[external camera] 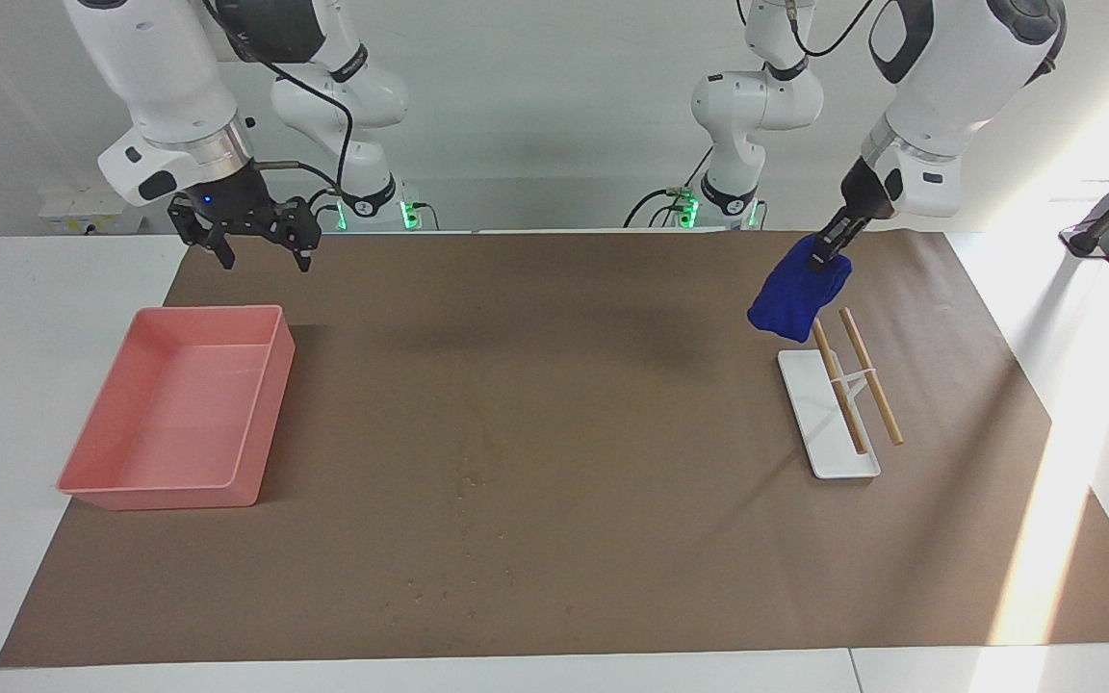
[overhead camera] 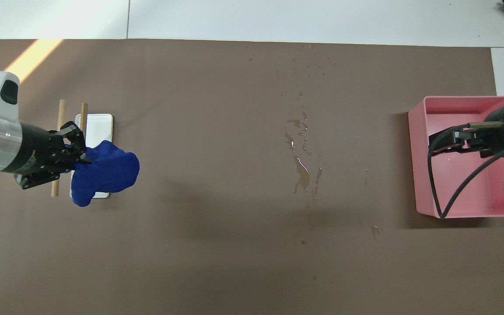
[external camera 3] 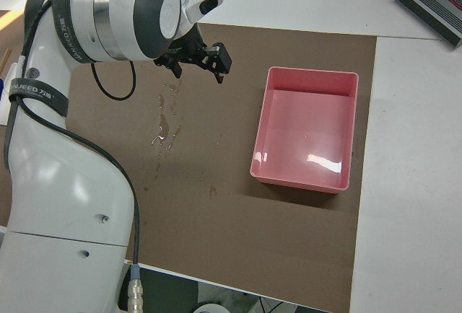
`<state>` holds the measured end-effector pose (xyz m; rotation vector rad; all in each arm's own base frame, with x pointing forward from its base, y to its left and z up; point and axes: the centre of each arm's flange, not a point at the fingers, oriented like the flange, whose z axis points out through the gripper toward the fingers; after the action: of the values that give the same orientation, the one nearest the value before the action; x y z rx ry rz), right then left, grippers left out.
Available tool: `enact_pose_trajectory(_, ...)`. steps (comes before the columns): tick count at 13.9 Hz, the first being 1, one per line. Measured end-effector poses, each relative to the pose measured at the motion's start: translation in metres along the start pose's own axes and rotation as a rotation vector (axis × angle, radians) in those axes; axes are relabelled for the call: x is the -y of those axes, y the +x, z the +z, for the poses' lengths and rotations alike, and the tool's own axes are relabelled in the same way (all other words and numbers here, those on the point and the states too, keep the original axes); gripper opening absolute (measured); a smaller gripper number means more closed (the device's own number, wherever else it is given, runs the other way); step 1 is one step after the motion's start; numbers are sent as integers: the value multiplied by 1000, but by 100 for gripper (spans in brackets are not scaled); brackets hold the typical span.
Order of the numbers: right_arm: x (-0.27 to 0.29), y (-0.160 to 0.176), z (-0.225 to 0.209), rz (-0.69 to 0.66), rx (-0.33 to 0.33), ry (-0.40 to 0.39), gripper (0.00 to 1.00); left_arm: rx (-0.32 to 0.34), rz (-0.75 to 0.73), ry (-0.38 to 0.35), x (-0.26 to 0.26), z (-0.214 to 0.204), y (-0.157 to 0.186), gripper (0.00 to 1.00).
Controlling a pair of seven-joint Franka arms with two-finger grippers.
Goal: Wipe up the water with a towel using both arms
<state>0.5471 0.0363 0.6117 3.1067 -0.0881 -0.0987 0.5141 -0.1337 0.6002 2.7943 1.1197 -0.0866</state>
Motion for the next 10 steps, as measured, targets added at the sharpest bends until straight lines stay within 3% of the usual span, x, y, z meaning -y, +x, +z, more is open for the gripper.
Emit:
enact_pose_trajectory(2,9,0,2,67,-1,14,100,-15,-107,-49,-31,6,-33,14)
enact_pose_trajectory(7,82,-10,-5,412,21,176,100,13,-349,-200,-83,10,-101,14)
enact_pose_trajectory(10,124,-18,-8,620,73,274,100,114,-508,-251,-99,11,-129,14)
